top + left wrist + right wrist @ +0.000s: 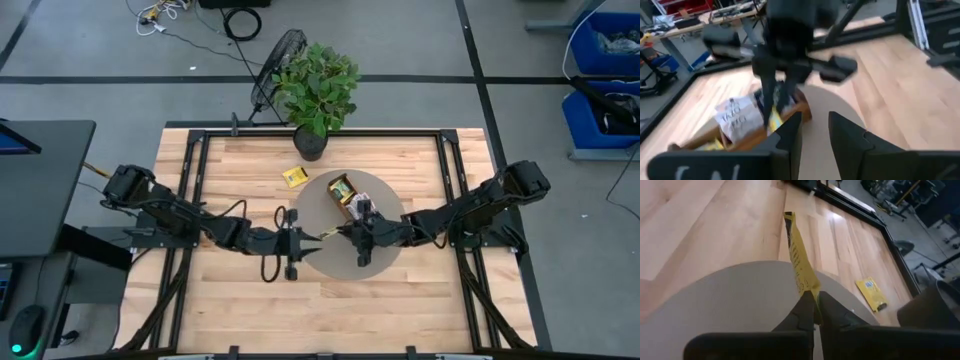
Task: Pick & Place Tea
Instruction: Put the yellow tea bag into the left section of the wooden organizer
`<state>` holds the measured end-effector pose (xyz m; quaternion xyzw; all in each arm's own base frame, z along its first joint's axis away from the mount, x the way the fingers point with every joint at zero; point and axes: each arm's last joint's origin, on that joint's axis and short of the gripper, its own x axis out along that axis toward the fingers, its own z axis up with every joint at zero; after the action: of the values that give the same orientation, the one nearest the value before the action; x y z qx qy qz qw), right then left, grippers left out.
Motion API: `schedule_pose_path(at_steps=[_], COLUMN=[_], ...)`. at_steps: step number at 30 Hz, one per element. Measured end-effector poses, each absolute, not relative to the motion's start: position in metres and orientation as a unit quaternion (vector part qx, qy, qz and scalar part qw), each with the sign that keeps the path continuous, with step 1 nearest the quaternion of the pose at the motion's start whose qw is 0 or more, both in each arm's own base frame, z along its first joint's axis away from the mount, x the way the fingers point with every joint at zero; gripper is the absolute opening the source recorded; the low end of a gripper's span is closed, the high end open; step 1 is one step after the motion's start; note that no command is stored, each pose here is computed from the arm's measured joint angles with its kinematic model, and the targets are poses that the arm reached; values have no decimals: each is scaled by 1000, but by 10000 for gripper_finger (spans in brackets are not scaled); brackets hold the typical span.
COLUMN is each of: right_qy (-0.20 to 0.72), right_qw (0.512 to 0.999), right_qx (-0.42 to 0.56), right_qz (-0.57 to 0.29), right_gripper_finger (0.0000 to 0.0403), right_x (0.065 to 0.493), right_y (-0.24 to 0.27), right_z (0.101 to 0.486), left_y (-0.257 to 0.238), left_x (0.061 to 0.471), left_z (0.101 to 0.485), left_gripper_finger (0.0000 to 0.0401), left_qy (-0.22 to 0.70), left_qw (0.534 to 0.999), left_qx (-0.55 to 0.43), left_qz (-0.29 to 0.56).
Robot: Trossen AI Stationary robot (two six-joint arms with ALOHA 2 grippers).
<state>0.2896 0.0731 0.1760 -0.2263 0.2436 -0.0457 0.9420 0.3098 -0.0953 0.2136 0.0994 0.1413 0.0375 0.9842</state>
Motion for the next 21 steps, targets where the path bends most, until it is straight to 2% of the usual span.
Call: schedule_pose_path(at_steps=[3,5,10,16,21], right_qy=[242,236,181,114,68], right_qw=[945,948,955,967,976], right_qx=[-212,-207,-214,-198,-179], right_qz=[-50,-59,-101,-109,-105], right_gripper_finger=[4,4,4,4,4], right_x=[283,277,269,272,275], right_y=[73,72,71,72,69], right_z=[173,168,168,180,190], left_y=[-91,-88,-75,-54,-41], left_x=[298,293,271,253,252], left_z=[201,201,185,167,168], left_gripper_finger=[99,99,99,99,99], left_qy=[144,113,80,61,42], left_qw=[984,990,995,995,994], left_qx=[100,79,47,10,6], left_qz=[37,34,44,75,98])
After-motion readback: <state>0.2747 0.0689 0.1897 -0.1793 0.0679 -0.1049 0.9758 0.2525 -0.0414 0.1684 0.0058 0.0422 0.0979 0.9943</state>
